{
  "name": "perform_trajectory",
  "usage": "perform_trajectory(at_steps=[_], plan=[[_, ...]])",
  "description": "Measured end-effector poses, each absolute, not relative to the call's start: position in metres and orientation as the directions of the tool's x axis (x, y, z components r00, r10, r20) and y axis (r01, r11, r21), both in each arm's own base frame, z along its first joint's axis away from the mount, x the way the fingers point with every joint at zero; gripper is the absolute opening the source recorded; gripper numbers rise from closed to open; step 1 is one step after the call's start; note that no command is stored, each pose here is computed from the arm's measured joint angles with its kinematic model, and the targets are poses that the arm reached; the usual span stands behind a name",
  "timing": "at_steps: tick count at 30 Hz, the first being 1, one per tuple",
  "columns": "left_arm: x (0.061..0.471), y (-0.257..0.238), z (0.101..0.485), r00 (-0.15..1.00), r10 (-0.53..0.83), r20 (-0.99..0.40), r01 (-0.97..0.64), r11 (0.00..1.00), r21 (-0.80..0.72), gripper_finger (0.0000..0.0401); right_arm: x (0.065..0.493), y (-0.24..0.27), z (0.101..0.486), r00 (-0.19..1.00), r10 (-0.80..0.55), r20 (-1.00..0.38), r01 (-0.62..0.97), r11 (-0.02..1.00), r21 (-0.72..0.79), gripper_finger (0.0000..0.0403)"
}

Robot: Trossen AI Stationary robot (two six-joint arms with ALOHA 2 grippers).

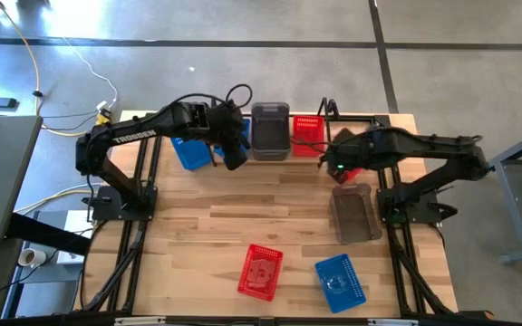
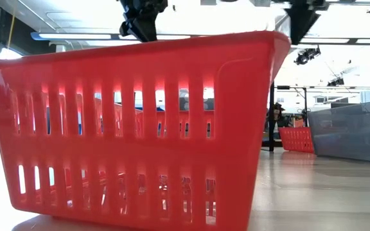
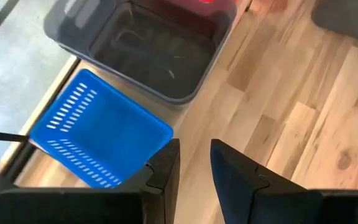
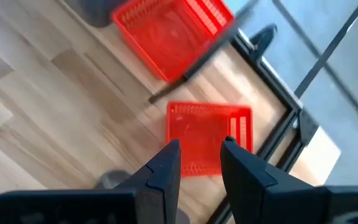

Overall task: Stack baskets on shelf by color
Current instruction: Stack the top red bin on the red bin on the shelf

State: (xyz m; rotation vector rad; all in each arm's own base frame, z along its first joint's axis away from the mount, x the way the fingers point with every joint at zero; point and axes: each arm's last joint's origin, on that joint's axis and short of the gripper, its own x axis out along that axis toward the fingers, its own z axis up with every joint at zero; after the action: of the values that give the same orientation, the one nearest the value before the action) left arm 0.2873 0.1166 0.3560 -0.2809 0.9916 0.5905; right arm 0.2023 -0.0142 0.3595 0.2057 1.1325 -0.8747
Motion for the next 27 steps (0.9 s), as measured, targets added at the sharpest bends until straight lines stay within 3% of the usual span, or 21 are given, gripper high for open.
perform_trajectory(at_steps=[8, 16, 27], plan=[[0.291, 0.108, 0.35, 0.417, 0.317, -0.852, -0.601, 0.799, 0.004, 0.0081, 0.154, -0.023, 0.348, 0.288, -0.413, -0.864, 0.774, 0.632, -0.044, 0.0101], [0.289, 0.099, 0.356, 0.449, 0.314, -0.836, -0.58, 0.815, -0.006, 0.0081, 0.143, -0.034, 0.315, 0.377, -0.3, -0.876, 0.801, 0.581, 0.145, 0.0101], [0.275, 0.099, 0.372, 0.483, 0.349, -0.803, -0.58, 0.815, 0.005, 0.0081, 0.15, -0.046, 0.275, 0.369, -0.287, -0.884, 0.809, 0.567, 0.154, 0.0126]])
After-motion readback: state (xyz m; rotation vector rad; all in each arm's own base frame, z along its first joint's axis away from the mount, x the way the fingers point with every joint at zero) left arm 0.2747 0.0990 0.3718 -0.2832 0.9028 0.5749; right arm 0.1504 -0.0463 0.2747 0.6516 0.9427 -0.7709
